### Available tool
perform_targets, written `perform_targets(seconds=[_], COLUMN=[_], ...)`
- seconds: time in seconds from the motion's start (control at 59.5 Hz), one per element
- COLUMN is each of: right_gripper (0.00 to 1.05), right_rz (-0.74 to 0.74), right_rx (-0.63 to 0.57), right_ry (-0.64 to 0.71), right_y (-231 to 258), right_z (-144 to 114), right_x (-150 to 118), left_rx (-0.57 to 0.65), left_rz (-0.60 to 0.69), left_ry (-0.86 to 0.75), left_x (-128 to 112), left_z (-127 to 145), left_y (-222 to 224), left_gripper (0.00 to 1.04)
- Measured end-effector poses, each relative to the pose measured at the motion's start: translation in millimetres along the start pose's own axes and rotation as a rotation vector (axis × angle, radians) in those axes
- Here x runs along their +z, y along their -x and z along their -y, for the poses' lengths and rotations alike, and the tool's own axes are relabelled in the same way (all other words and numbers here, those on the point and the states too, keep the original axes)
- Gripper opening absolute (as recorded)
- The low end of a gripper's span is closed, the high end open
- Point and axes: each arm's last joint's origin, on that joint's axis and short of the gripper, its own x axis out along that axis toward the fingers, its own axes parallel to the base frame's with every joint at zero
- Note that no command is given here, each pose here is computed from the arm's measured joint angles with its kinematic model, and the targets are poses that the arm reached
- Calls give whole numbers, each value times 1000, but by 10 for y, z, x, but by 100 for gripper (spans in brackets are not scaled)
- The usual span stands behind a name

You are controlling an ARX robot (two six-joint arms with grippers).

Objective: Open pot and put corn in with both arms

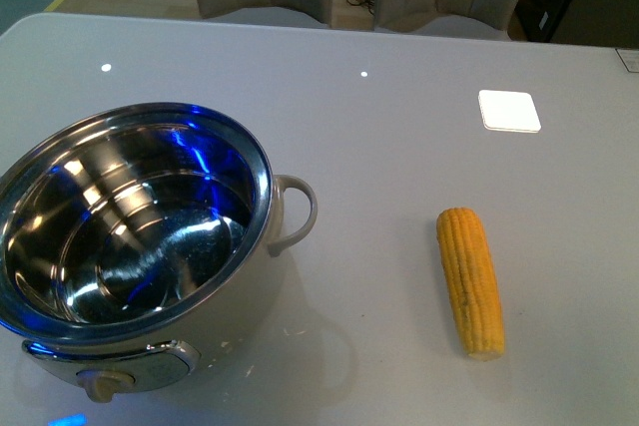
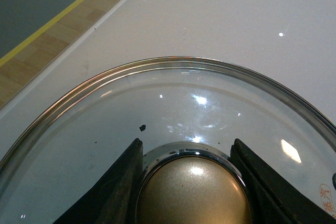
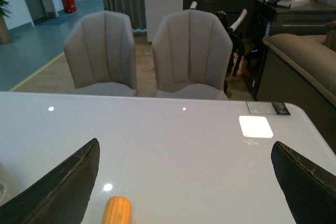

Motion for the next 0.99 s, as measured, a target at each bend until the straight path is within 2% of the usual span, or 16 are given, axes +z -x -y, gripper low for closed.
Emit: perform_targets(seconds=[0.151, 0.37, 0.504, 0.555, 0.706, 0.857, 0.992], right_gripper=[96, 96, 96, 96, 96, 96, 96], right_rz=[0, 0, 0, 0, 0, 0, 0], right_rx=[0, 0, 0, 0, 0, 0, 0], right_ry=[0, 0, 0, 0, 0, 0, 0], right_y=[0, 0, 0, 0, 0, 0, 0], right_z=[0, 0, 0, 0, 0, 0, 0], right_x=[0, 0, 0, 0, 0, 0, 0], left_rx=[-5, -9, -11, -12, -12, -14, -49], left_rz=[-12, -34, -30, -25, -9, -9, 18], left_ry=[4, 11, 10, 8, 5, 20, 42], left_x=[-11, -31, 23, 61, 229, 433, 714], left_z=[2, 8, 12, 13, 4, -28, -4], left_y=[0, 10, 50, 66, 140, 280, 521], left_gripper=[75, 76, 87, 87, 99, 98, 98])
